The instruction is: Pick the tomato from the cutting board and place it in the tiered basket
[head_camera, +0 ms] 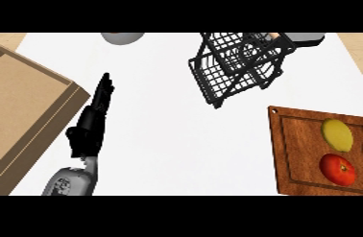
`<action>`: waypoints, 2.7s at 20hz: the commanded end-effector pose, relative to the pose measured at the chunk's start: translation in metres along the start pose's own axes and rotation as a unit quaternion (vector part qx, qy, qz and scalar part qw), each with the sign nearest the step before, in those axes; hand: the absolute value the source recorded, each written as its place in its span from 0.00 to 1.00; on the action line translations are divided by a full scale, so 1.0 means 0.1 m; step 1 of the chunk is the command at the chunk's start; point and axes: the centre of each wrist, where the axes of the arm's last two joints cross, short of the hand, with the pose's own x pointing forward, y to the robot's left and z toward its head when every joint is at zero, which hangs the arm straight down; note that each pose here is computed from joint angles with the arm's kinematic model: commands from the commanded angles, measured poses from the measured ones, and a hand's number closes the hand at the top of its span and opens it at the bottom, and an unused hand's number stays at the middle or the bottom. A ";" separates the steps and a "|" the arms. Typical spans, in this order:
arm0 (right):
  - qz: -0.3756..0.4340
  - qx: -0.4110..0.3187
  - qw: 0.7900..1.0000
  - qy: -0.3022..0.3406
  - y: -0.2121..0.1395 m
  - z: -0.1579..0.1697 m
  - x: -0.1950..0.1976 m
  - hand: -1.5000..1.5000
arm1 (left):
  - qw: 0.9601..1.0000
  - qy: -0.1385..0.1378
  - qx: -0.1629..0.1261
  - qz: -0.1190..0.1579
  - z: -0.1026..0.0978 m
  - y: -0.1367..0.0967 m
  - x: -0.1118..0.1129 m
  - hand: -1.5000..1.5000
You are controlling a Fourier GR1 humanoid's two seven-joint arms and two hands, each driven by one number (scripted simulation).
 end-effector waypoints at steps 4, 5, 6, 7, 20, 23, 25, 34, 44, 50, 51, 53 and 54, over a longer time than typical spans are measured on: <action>-0.011 0.020 1.000 -0.002 0.10 -0.16 0.05 0.00 | 1.000 0.000 -0.001 -0.003 0.02 -0.23 -0.02 0.50; -0.012 0.013 1.000 0.006 0.00 -0.08 0.02 0.00 | 1.000 -0.001 -0.001 0.007 -0.06 -0.07 0.12 0.50; -0.015 0.016 1.000 -0.001 -0.05 -0.23 -0.04 0.00 | 1.000 0.003 -0.008 0.014 0.04 -0.02 0.02 0.50; -0.009 0.022 1.000 0.001 0.15 -0.14 -0.03 0.00 | 1.000 -0.003 -0.007 0.002 0.06 0.16 0.03 0.50; -0.015 0.032 0.999 0.015 0.50 -0.66 0.05 0.00 | 1.000 -0.008 -0.001 0.005 -0.05 -0.07 -0.06 0.50; -0.011 0.030 0.999 0.013 0.32 -0.52 0.16 0.00 | 1.000 0.003 -0.004 -0.002 0.14 0.00 0.09 0.50; -0.021 0.028 0.999 0.009 0.29 -0.53 -0.12 0.00 | 1.000 -0.004 -0.001 0.004 -0.07 0.08 0.11 0.50; -0.038 0.024 0.999 0.004 0.54 -0.59 -0.09 0.00 | 1.000 0.001 -0.003 -0.006 0.07 -0.22 0.01 0.50; 0.021 -0.062 0.998 -0.018 0.80 -0.75 -0.01 1.00 | 1.000 0.005 0.000 -0.004 -0.07 -0.04 -0.08 0.50; 0.064 -0.083 0.994 -0.032 0.89 -0.85 0.41 1.00 | 1.000 0.002 -0.004 0.003 -0.13 0.00 0.05 0.50; 0.100 -0.069 0.991 -0.054 0.99 -0.76 0.64 1.00 | 1.000 0.004 -0.006 0.010 0.08 -0.15 -0.04 0.50; 0.181 -0.048 0.980 -0.074 0.94 -0.86 1.08 1.00 | 1.000 -0.008 -0.017 0.004 0.02 -0.15 -0.02 0.50; 0.215 -0.029 0.973 -0.082 0.98 -0.94 1.26 1.00 | 1.000 -0.009 -0.029 0.002 -0.04 -0.27 0.05 0.50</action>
